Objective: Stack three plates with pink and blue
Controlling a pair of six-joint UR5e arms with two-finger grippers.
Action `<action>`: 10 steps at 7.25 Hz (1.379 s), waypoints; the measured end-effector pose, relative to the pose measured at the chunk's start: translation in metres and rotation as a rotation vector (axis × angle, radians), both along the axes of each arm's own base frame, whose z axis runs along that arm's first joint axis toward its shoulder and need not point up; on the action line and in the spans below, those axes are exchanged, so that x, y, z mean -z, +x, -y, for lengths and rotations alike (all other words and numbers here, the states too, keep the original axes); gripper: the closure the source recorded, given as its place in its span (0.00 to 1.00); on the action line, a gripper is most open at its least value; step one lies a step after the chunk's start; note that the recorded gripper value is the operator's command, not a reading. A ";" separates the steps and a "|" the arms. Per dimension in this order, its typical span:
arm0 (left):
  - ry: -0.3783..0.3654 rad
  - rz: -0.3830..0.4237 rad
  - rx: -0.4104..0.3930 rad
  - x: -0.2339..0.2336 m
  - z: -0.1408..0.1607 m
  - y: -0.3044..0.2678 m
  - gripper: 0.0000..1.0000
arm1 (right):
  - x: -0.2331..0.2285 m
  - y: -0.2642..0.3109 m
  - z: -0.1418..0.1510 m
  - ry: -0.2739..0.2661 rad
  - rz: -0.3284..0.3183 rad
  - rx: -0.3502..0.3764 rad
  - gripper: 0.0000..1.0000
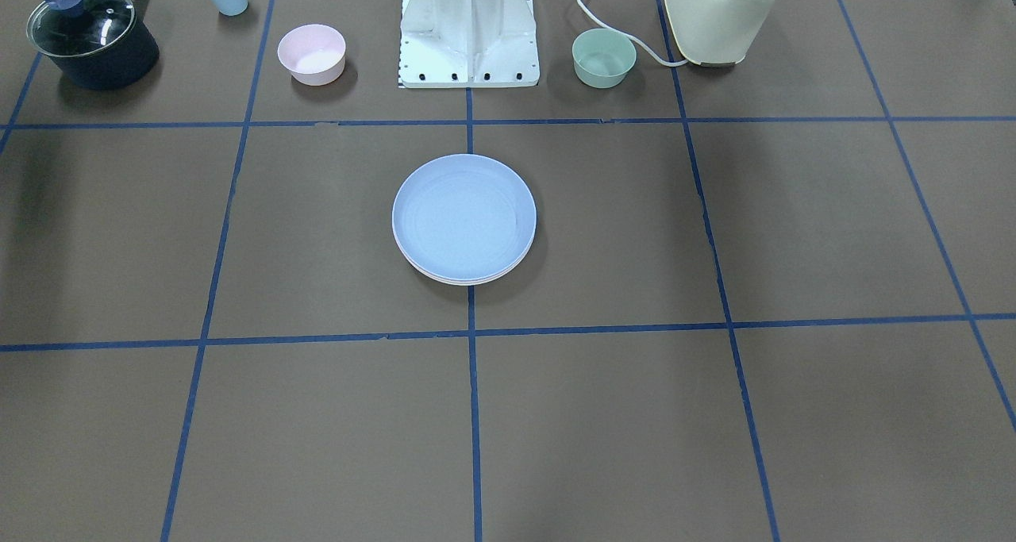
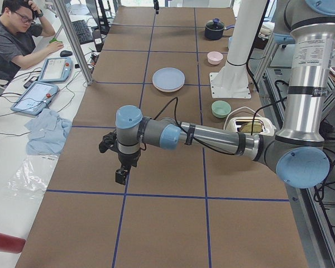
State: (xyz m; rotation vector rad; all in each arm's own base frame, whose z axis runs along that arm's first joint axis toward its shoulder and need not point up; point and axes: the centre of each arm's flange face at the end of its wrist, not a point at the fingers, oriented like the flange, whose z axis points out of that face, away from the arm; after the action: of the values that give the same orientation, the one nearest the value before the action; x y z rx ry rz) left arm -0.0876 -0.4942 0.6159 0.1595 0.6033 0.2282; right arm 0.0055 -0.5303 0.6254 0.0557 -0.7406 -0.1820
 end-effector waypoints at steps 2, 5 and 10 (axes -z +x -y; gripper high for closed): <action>-0.033 -0.030 0.019 -0.014 -0.013 -0.011 0.00 | -0.019 0.013 -0.014 -0.044 -0.003 -0.028 0.00; -0.099 -0.207 0.080 -0.012 -0.013 0.001 0.00 | -0.035 0.020 -0.028 -0.076 -0.004 -0.041 0.00; -0.051 -0.235 0.081 -0.016 -0.011 0.002 0.00 | -0.037 0.025 -0.032 -0.078 -0.005 -0.051 0.00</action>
State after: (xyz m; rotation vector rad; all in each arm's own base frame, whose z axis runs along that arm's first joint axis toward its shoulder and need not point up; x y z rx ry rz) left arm -0.0853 -0.4836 0.6322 0.1622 0.8341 0.1155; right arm 0.0308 -0.4985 0.6625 -0.0005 -0.7400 -0.1045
